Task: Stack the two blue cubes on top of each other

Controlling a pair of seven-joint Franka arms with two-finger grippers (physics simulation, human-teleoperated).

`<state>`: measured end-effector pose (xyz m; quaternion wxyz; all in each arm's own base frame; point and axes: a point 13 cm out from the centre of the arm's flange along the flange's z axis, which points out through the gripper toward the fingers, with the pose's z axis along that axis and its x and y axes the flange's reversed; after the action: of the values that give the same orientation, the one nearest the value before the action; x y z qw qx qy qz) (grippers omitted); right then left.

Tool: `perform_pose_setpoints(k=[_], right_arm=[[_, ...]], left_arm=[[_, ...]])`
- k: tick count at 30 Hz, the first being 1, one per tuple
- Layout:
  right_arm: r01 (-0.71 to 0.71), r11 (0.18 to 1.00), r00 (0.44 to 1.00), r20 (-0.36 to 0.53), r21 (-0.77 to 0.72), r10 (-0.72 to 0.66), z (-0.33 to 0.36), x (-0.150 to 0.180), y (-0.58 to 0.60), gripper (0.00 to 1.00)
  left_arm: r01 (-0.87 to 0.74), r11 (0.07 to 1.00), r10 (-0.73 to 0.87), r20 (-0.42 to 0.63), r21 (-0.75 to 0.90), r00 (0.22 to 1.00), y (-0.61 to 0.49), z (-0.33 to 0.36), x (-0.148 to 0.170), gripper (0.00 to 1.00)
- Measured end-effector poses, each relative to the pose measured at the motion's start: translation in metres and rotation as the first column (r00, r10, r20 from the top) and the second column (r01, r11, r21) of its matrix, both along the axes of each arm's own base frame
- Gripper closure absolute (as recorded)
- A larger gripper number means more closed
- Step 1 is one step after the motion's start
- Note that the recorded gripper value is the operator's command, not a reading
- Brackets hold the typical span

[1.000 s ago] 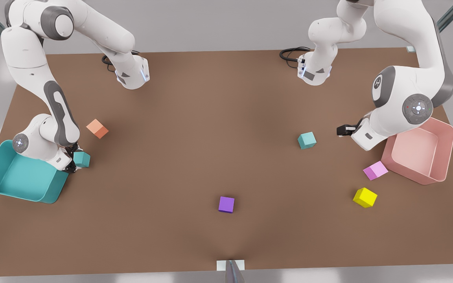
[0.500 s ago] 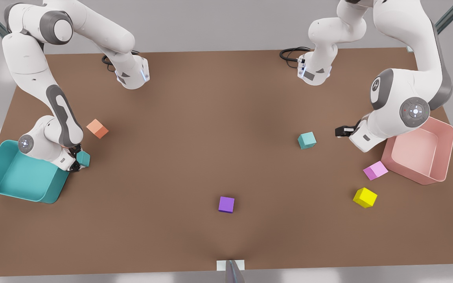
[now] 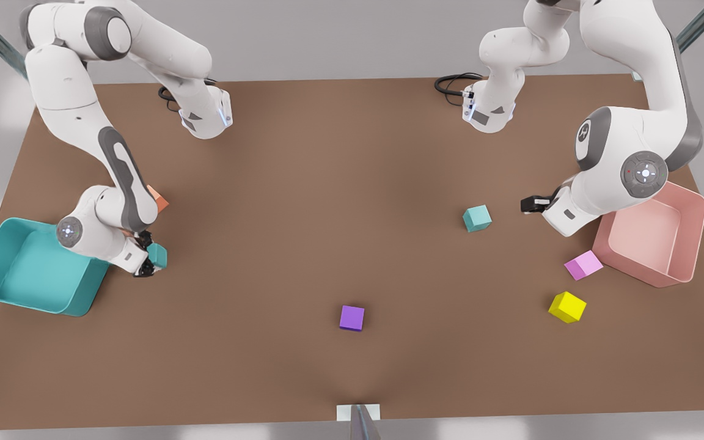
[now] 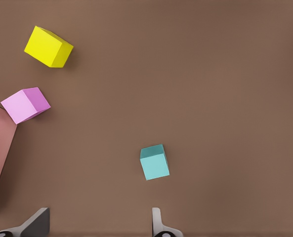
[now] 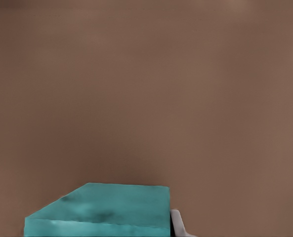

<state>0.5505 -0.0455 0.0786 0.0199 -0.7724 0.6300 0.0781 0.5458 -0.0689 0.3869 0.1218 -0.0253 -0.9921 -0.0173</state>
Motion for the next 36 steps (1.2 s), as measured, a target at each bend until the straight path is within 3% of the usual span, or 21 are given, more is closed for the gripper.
perform_pose_setpoints(k=[5,11,13,15,16,17,21,25,27,32,34,36], right_arm=[[-0.202,0.978,0.978,0.055,0.05,0.199,0.026,0.025,0.25,0.4],[-0.277,0.95,0.959,0.106,0.146,0.263,0.025,-0.019,0.555,0.39],[-0.227,0.958,0.972,0.104,0.177,0.212,0.021,-0.032,0.616,0.39],[-0.149,0.968,0.987,0.086,0.199,0.135,0.013,-0.039,0.652,0.38],[-0.106,0.973,0.993,0.071,0.204,0.093,0.009,-0.041,0.661,0.08],[-0.061,0.977,0.997,0.055,0.205,0.05,0.004,-0.043,0.668,0.0],[0.101,0.977,0.995,0.002,0.187,-0.103,-0.011,-0.049,0.679,0.0],[0.24,0.955,0.971,-0.035,0.175,-0.237,-0.006,-0.047,0.681,0.0],[0.302,0.938,0.953,-0.051,0.17,-0.297,0.0,-0.042,0.679,0.0],[0.485,0.848,0.874,-0.092,0.211,-0.477,0.083,0.023,0.643,0.0],[0.576,0.777,0.816,-0.127,0.254,-0.564,0.152,0.073,0.604,0.0],[0.693,0.678,0.717,-0.143,0.245,-0.682,0.209,0.138,0.503,0.0]], left_arm=[[0.003,1.0,-0.003,-0.005,-0.001,1.0,-0.002,-0.002,0.0,0.0],[-0.077,0.997,0.079,-0.172,0.015,0.982,0.008,-0.11,-0.011,0.0],[-0.142,0.99,0.142,-0.188,0.011,0.972,0.002,-0.164,-0.028,0.0],[-0.21,0.978,0.209,-0.162,0.006,0.964,-0.005,-0.206,-0.026,0.0],[-0.246,0.969,0.243,-0.137,-0.001,0.96,-0.008,-0.22,-0.02,0.0],[-0.282,0.959,0.279,-0.106,-0.014,0.954,-0.011,-0.227,-0.012,0.0],[-0.388,0.921,0.387,-0.026,-0.044,0.922,-0.021,-0.254,0.008,0.0],[-0.428,0.904,0.428,-0.038,0.002,0.903,-0.018,-0.268,-0.058,0.0],[-0.438,0.899,0.438,-0.034,0.008,0.898,-0.017,-0.273,-0.069,0.0],[-0.394,0.919,0.395,0.029,-0.025,0.918,-0.039,-0.261,-0.066,0.0],[-0.383,0.923,0.384,0.038,-0.026,0.923,-0.037,-0.261,-0.077,0.0],[-0.377,0.926,0.378,0.04,-0.026,0.925,-0.035,-0.265,-0.082,0.0]])
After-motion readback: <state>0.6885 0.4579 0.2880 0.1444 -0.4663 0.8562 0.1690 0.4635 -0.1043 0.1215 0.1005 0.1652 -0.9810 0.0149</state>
